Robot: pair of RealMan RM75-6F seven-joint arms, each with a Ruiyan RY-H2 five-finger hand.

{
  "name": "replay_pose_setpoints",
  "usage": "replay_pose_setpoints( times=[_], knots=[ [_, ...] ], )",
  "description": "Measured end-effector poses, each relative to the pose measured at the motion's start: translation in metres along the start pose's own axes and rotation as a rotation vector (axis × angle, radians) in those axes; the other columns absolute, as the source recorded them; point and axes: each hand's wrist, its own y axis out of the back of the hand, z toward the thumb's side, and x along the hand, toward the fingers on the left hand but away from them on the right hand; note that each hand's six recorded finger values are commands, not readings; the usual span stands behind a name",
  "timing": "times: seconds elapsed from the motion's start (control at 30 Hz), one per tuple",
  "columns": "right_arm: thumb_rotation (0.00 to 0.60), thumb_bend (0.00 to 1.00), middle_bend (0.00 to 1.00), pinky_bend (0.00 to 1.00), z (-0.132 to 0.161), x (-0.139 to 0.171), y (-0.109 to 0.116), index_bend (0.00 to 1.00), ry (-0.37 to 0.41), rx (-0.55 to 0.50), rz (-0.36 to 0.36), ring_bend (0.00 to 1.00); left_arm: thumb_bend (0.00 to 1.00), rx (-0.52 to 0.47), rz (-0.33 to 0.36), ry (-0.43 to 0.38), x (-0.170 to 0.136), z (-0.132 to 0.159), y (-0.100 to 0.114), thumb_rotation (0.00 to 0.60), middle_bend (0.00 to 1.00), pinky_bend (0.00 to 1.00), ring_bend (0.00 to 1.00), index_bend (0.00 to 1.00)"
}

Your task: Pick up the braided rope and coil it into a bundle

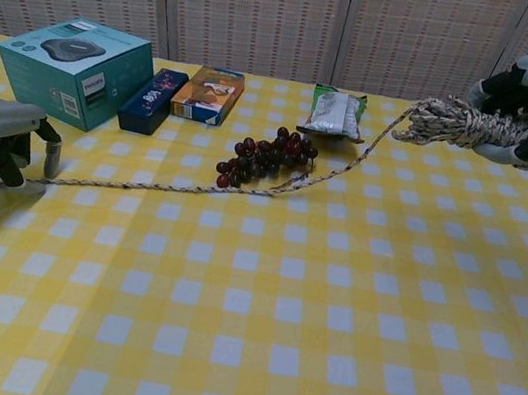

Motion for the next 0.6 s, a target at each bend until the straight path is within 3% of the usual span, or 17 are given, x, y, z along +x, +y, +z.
replay_pose_setpoints(
  times=[0.6],
  knots=[
    [0.600, 0.52, 0.64, 0.72, -0.0034, 0.0007, -0.0021, 0.73, -0.006, -0.001, 0.005, 0.59, 0.39, -0.004, -0.017, 0.015, 0.0033, -0.0012, -0.0039, 0.600, 1.00, 1.00, 1.00, 0.67]
  ],
)
